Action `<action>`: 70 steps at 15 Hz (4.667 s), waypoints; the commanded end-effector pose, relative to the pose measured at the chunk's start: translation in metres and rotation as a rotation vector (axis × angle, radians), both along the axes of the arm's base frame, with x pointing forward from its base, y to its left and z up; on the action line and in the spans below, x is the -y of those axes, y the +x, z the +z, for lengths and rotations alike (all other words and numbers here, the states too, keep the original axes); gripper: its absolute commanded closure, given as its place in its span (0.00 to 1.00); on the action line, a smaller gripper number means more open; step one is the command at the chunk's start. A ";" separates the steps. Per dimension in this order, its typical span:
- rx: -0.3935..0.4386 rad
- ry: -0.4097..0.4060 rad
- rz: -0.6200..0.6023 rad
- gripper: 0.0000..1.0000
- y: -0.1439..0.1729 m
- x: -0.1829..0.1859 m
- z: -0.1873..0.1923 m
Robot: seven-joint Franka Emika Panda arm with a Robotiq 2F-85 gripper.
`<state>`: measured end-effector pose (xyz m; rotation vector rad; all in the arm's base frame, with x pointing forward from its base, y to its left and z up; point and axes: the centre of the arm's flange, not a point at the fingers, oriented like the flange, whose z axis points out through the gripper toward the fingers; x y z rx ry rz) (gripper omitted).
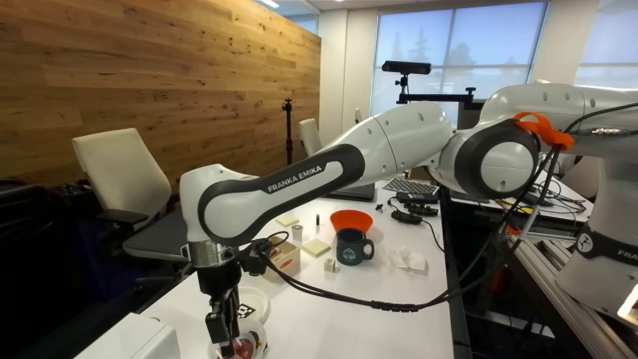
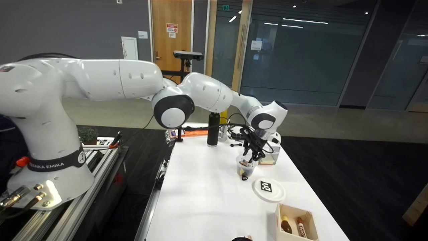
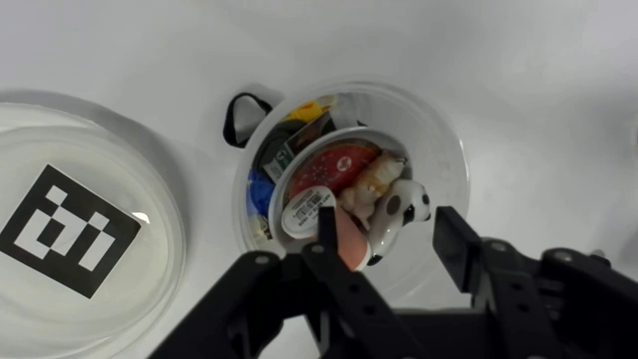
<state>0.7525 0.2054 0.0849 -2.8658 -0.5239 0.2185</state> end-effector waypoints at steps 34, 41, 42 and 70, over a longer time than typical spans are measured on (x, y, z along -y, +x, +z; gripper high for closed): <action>-0.027 0.041 0.182 0.41 0.028 -0.064 -0.042; -0.035 0.033 0.184 0.98 0.024 -0.064 -0.045; -0.035 0.032 0.183 1.00 0.024 -0.063 -0.045; 0.082 0.030 0.183 0.38 0.001 -0.064 0.017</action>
